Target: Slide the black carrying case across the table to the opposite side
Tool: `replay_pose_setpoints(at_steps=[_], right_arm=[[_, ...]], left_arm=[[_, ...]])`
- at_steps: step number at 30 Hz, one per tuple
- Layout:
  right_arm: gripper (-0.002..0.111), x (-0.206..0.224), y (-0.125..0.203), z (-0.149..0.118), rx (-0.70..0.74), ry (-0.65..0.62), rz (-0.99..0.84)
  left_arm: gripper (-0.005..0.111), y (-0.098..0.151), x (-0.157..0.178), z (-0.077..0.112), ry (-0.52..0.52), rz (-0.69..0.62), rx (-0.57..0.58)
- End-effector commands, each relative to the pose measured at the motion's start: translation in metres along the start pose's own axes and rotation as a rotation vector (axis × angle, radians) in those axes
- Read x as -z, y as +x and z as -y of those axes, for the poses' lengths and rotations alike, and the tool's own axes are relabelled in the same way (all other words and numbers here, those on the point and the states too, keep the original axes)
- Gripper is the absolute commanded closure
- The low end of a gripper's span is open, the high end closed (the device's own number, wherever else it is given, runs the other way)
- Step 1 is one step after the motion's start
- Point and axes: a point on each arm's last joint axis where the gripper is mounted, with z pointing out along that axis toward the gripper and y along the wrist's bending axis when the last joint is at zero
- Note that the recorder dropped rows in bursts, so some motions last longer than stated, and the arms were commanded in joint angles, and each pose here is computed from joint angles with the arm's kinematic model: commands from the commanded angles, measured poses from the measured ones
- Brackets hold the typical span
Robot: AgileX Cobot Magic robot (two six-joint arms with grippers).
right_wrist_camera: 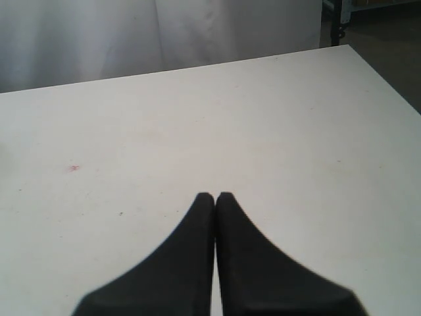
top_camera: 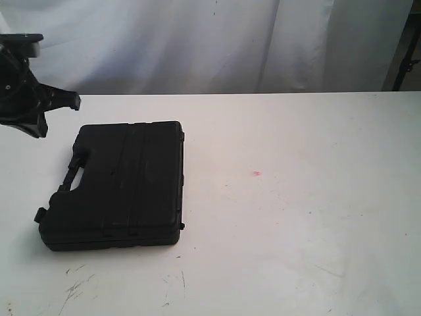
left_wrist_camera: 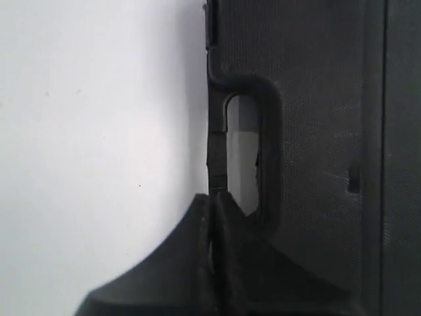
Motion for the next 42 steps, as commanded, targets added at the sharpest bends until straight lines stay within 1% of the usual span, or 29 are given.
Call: replay_pose_setpoints(at_steps=[1,2,5,8,11,15,21,25,26,27,28,31,34,42], right_arm=[[0.108,0.000,0.000,0.000,0.003,0.006,0.009],[0.108,0.000,0.000,0.000,0.003,0.006,0.009],[0.108,0.000,0.000,0.000,0.003,0.006,0.009],[0.108,0.000,0.000,0.000,0.003,0.006,0.009],[0.108,0.000,0.000,0.000,0.003,0.006,0.009],[0.108,0.000,0.000,0.000,0.003,0.006,0.009],[0.108,0.000,0.000,0.000,0.003,0.006,0.009],[0.108,0.000,0.000,0.000,0.003,0.006,0.009],[0.108,0.000,0.000,0.000,0.003,0.006,0.009],[0.108,0.000,0.000,0.000,0.003,0.006,0.009],[0.108,0.000,0.000,0.000,0.003,0.006,0.009],[0.108,0.000,0.000,0.000,0.003,0.006,0.009],[0.108,0.000,0.000,0.000,0.003,0.006,0.009],[0.108,0.000,0.000,0.000,0.003,0.006,0.009]], left_arm=[[0.107,0.034,0.036,0.001,0.121,0.231,0.028],[0.107,0.053,0.047,0.001,0.177,0.317,0.022],[0.107,0.087,0.062,-0.001,0.239,0.431,0.012],[0.107,0.123,0.075,-0.007,0.268,0.515,0.003],[0.107,0.152,0.087,-0.013,0.280,0.605,0.017],[0.107,0.181,0.106,-0.020,0.294,0.750,0.023],[0.107,0.209,0.141,-0.027,0.322,0.941,0.026],[0.107,0.225,0.157,-0.031,0.337,1.033,0.025],[0.107,0.229,0.161,-0.032,0.333,1.058,0.016],[0.107,0.233,0.165,-0.034,0.296,1.092,-0.024],[0.107,0.237,0.168,-0.036,0.278,1.115,-0.040],[0.107,0.248,0.173,-0.039,0.268,1.148,-0.055],[0.107,0.255,0.169,-0.040,0.268,1.167,-0.052],[0.107,0.280,0.120,-0.043,0.264,1.195,-0.013]])
